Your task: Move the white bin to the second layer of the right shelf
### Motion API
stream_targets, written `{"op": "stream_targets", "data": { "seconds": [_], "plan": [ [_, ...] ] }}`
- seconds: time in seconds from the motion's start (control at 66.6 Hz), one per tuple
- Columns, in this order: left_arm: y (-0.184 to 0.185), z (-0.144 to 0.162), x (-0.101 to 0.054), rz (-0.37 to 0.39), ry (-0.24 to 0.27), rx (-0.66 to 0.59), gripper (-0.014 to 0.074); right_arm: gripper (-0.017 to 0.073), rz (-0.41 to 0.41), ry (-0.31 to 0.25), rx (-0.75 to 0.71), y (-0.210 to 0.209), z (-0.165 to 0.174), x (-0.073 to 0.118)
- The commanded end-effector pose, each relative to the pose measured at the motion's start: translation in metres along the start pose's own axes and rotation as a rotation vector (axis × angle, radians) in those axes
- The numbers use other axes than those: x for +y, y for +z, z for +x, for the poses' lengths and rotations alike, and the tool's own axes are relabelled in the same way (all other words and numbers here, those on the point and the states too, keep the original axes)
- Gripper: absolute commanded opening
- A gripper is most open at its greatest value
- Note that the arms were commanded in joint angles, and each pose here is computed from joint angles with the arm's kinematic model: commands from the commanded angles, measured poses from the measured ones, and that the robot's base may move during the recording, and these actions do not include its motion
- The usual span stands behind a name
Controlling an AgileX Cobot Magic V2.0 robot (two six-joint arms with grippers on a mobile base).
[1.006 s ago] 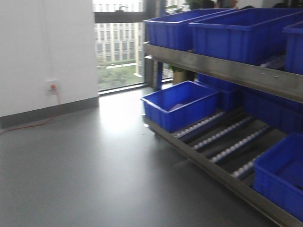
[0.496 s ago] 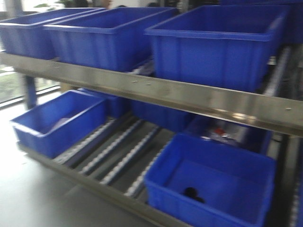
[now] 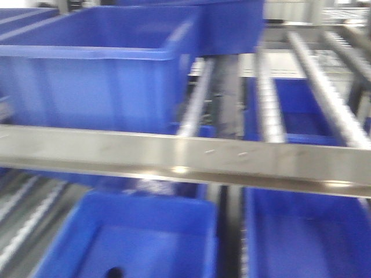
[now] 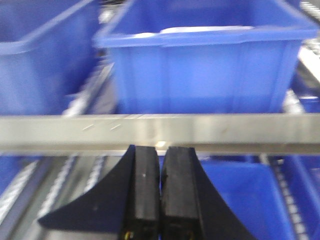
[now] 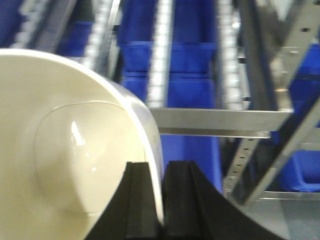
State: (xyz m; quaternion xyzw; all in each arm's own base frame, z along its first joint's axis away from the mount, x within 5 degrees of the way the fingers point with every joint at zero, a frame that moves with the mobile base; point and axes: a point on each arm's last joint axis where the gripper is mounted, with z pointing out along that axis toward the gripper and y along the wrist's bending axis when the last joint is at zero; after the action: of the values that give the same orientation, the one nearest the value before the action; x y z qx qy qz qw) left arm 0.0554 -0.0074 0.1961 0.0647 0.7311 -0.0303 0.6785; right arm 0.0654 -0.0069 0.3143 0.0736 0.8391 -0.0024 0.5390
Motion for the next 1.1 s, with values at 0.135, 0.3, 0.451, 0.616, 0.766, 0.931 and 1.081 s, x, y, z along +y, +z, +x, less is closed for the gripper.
{"op": "stream_targets", "data": {
  "seconds": [0.135, 0.3, 0.451, 0.616, 0.766, 0.931, 1.081],
  "plan": [
    [0.0010, 0.0037, -0.0004, 0.002, -0.005, -0.064, 0.0085, 0.0049, -0.010, 0.005, -0.121, -0.0056, -0.0169, 0.0013],
    [0.0010, 0.0037, -0.0004, 0.002, -0.005, -0.064, 0.0085, 0.0049, -0.010, 0.005, -0.121, -0.0056, -0.0169, 0.0013],
    [0.0010, 0.0037, -0.0004, 0.002, -0.005, -0.064, 0.0085, 0.0049, -0.010, 0.005, -0.121, -0.0056, -0.0169, 0.0013],
    [0.0010, 0.0037, -0.0004, 0.002, -0.005, -0.064, 0.0085, 0.0049, -0.010, 0.005, -0.121, -0.0056, -0.0169, 0.0013],
    [0.0010, 0.0037, -0.0004, 0.002, -0.005, -0.064, 0.0085, 0.0049, -0.010, 0.005, -0.121, -0.0056, -0.0169, 0.0013],
    [0.0010, 0.0037, -0.0004, 0.002, -0.005, -0.064, 0.0085, 0.0049, -0.010, 0.005, -0.121, -0.0056, -0.0169, 0.0013],
    [0.0010, 0.0037, -0.0004, 0.002, -0.005, -0.064, 0.0085, 0.0049, -0.010, 0.005, -0.121, -0.0056, -0.0169, 0.0013]
  ]
}}
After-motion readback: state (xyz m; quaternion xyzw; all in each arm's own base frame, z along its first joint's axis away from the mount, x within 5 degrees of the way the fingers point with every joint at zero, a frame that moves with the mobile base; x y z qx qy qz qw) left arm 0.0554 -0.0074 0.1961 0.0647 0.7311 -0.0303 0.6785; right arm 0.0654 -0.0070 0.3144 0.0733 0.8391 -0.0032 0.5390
